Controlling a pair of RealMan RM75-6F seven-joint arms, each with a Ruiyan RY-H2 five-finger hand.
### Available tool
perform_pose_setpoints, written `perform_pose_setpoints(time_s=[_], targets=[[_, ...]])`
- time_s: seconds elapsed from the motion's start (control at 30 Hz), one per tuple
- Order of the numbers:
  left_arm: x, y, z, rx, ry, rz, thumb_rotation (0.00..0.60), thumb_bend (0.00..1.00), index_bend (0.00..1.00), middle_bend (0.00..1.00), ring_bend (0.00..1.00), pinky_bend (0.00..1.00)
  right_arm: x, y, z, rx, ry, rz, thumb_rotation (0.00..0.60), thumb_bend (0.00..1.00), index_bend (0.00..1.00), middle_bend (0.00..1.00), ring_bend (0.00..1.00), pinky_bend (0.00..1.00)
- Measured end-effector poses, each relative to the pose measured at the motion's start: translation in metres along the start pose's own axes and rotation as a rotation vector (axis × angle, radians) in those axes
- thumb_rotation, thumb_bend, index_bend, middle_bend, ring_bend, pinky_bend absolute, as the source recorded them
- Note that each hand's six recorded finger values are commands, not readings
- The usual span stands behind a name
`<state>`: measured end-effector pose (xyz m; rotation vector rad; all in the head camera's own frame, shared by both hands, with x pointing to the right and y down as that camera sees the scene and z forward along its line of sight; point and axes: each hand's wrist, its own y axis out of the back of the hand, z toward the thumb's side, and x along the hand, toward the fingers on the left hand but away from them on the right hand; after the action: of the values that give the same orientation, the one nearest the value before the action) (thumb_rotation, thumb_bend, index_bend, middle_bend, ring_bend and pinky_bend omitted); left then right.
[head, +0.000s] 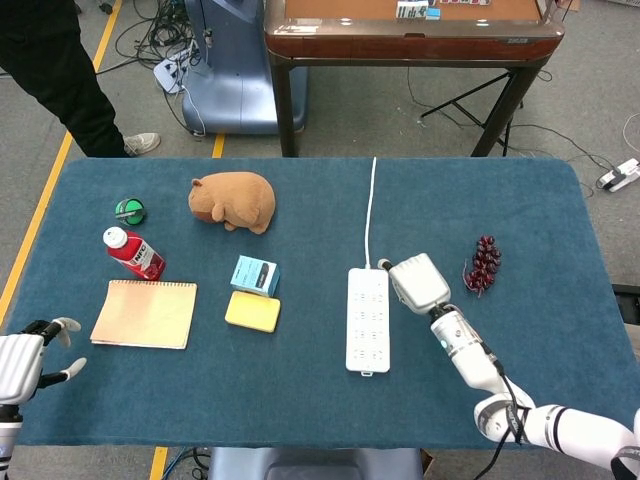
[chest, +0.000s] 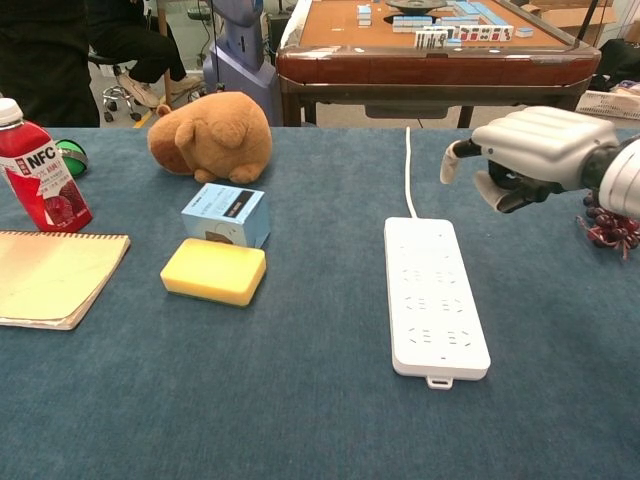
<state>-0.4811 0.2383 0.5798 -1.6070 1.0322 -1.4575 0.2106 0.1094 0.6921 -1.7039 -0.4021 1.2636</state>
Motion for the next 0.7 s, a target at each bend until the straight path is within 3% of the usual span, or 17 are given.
perform_pose_setpoints(time_s=[0.27, 0.7], targets=[[0.000, 0.001, -0.004, -0.004, 0.012, -0.002, 0.600, 0.13, 0.50, 0.56, 0.44, 0.72, -0.018, -0.014, 0.012, 0.003, -0.001, 0.053, 0.600, 0.72, 0.29, 0.99, 1.00, 1.00], [0.001, -0.001, -0.007, 0.010, 0.026, -0.014, 0.600, 0.13, 0.50, 0.56, 0.44, 0.71, -0.021, -0.025, 0.023, 0.020, 0.029, 0.095, 0.600, 0.72, 0.29, 1.00, 1.00, 1.00]])
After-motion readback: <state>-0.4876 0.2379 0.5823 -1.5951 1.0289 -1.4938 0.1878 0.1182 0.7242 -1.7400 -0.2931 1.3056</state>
